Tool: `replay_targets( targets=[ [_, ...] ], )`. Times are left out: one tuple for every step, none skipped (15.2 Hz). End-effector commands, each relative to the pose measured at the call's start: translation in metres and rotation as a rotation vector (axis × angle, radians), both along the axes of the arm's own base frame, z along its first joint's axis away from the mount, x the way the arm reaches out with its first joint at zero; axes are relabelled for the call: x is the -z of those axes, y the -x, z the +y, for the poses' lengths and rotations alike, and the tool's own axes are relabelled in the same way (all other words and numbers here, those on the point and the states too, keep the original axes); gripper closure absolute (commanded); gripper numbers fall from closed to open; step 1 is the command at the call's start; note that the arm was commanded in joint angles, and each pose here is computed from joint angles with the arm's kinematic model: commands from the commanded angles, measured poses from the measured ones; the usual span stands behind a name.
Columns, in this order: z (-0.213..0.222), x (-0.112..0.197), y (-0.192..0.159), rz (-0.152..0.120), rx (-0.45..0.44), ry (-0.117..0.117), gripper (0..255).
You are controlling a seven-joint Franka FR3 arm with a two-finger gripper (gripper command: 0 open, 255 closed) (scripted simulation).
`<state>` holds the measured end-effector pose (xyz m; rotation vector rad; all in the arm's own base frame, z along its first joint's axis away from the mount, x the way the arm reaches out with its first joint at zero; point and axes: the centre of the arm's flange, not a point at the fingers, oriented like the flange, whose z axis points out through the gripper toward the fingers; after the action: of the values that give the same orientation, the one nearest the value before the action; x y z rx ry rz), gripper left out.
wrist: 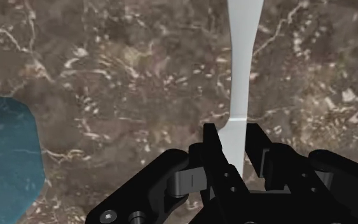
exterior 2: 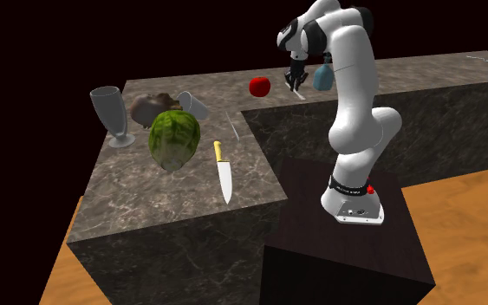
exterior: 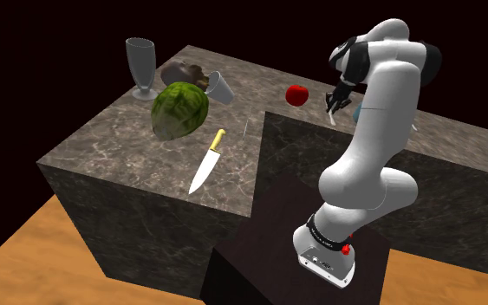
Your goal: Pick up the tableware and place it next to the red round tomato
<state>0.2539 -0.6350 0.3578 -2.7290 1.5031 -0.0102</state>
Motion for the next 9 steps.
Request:
replay_targets(
  targets=[
    [0.0000, 0.0058, -0.0008, 0.000, 0.000, 0.001, 255],
    [0.0000, 0.0058, -0.0008, 0.000, 0.000, 0.001, 255],
    [0.0000, 0.0058, -0.0008, 0.000, 0.000, 0.001, 255],
    [0.0000, 0.0058, -0.0008, 0.000, 0.000, 0.001, 255],
    [0.0000, 0.0058, -0.0008, 0.000, 0.000, 0.001, 255],
    [0.0000, 0.0058, -0.0008, 0.000, 0.000, 0.001, 255],
    [0.0000, 0.0058, -0.0008, 0.000, 0.000, 0.001, 255],
    [0.0000, 0.0058, -0.0008, 0.000, 0.000, 0.001, 0],
    [0.0000, 0.0058, -0.0008, 0.000, 0.000, 0.001, 0]
  ],
)
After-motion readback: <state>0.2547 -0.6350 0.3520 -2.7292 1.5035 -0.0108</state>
